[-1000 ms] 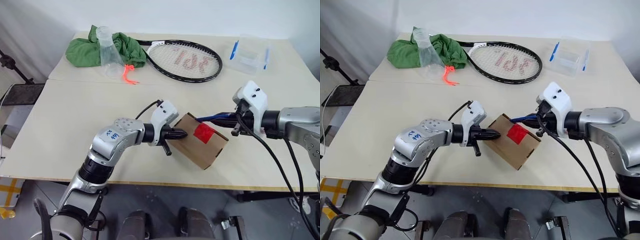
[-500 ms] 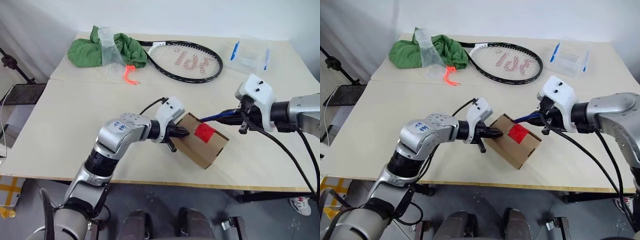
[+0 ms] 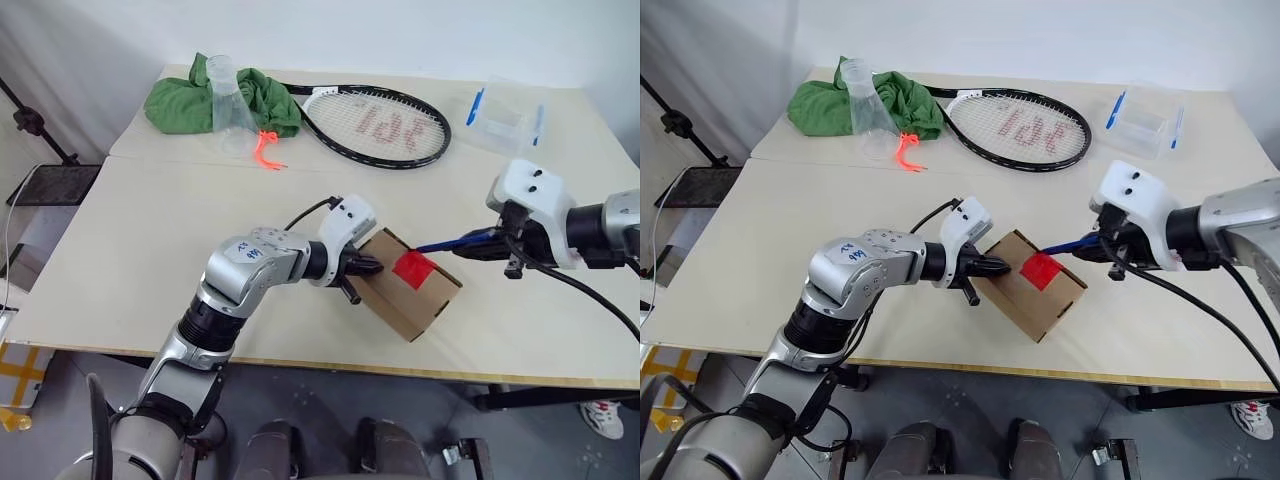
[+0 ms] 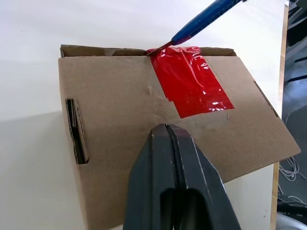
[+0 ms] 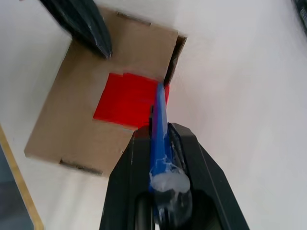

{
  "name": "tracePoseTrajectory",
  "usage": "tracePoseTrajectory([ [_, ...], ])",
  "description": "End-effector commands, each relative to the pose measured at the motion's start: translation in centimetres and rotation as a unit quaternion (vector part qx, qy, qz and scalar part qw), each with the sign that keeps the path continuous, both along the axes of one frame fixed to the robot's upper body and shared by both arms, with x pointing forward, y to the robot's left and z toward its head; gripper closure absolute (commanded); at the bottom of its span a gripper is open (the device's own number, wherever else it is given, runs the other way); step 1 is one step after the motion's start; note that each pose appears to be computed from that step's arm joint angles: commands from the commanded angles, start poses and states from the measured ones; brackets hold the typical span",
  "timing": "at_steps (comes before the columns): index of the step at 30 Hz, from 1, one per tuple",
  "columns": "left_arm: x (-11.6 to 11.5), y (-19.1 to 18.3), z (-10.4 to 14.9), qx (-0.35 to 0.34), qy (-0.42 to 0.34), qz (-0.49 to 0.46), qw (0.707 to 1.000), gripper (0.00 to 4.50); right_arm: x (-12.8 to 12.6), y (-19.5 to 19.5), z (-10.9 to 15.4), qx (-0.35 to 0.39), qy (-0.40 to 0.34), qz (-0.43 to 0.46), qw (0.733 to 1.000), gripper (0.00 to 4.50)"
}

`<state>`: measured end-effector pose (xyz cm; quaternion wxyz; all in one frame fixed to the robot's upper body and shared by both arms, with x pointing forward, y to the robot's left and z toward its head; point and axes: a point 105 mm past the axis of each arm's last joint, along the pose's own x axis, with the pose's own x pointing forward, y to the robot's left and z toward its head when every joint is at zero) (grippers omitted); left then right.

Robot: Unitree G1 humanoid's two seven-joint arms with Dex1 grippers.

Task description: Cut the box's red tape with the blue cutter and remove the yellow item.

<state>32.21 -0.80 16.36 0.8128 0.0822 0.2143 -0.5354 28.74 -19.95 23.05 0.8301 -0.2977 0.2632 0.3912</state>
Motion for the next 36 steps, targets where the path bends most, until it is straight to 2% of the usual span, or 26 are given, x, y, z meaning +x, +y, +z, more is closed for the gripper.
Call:
tracePoseTrajectory([
  [1, 0.8, 1.5, -2.6, 0.047, 0.035, 0.048, 0.997, 4.49, -0.2, -0.7, -0.5, -0.018, 0.015, -0.008, 1.0, 4.37],
  [9, 1.0, 1.4, -2.8, 0.048, 0.035, 0.049, 0.997, 4.49, 0.4, 0.4, -1.3, -0.005, 0.035, -0.012, 0.999, 4.37],
  [20, 1.0, 1.5, -2.8, 0.048, 0.032, 0.052, 0.997, 4.49, 0.8, 0.3, -0.1, 0.015, 0.069, -0.042, 0.997, 4.37],
  [26, 1.1, 1.6, -2.8, 0.045, 0.034, 0.06, 0.997, 4.49, -0.2, -0.1, 0.7, 0.011, 0.08, -0.031, 0.996, 4.37],
  [36, 1.0, 1.6, -2.9, 0.044, 0.034, 0.06, 0.997, 4.49, -0.6, -0.5, 0.0, 0.001, 0.093, -0.037, 0.995, 4.37],
])
